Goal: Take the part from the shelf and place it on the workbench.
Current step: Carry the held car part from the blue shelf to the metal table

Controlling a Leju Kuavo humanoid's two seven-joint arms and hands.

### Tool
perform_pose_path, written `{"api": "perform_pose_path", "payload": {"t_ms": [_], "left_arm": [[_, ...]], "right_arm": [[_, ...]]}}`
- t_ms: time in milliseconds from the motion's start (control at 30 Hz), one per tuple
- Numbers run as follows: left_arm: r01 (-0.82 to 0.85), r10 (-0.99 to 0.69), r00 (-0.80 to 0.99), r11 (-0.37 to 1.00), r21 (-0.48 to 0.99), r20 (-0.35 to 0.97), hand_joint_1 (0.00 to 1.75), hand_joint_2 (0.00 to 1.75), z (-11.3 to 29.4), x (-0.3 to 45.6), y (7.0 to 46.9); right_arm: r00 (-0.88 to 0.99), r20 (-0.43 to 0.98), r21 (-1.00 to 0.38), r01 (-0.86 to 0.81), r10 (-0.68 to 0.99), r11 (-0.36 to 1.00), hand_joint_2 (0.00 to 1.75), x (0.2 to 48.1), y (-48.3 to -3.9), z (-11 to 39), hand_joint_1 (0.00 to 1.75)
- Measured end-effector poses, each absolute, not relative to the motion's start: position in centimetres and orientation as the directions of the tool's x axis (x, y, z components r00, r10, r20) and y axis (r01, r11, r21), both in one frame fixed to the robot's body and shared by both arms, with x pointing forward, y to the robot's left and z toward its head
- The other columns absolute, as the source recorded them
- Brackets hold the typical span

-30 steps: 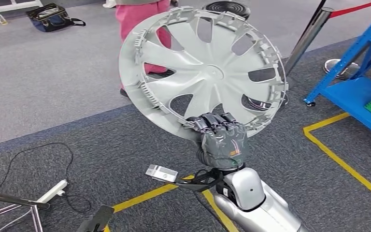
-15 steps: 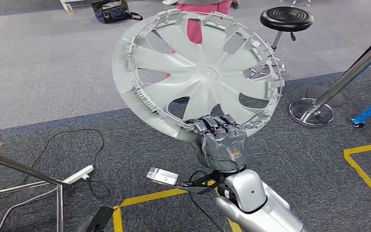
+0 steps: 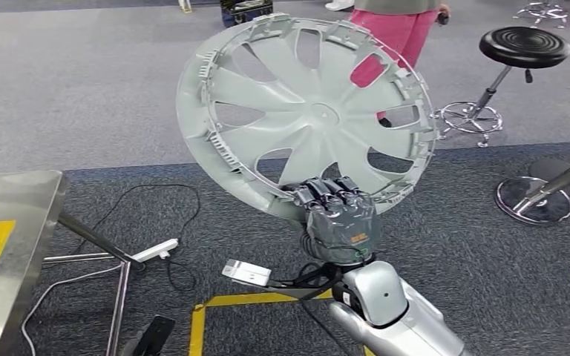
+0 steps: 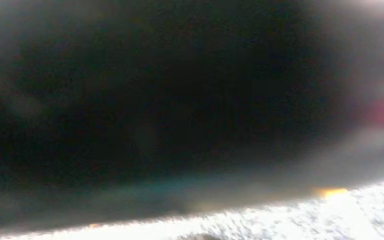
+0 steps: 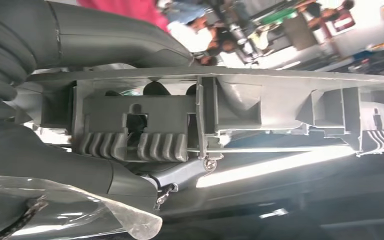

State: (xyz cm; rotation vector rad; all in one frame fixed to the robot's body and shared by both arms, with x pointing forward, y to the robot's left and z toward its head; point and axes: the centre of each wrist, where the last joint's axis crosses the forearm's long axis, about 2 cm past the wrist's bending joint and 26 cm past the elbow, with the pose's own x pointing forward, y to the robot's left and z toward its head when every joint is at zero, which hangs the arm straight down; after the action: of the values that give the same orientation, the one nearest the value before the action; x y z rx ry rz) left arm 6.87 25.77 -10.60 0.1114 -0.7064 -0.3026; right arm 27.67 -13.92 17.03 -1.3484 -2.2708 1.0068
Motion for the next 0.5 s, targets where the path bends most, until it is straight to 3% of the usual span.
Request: {"api": "perform_pose_path", "payload": {"t_ms": [500], "left_arm": [[0.235, -0.308, 0.724, 0.951, 0.199, 0.617, 0.00, 0.00, -10.66, 6.52, 25.72]], "right_arm": [[-0.523, -0.078, -0.709, 0.628, 0.849, 0.321, 1.75, 27.53, -13.91, 16.95, 1.75]]}}
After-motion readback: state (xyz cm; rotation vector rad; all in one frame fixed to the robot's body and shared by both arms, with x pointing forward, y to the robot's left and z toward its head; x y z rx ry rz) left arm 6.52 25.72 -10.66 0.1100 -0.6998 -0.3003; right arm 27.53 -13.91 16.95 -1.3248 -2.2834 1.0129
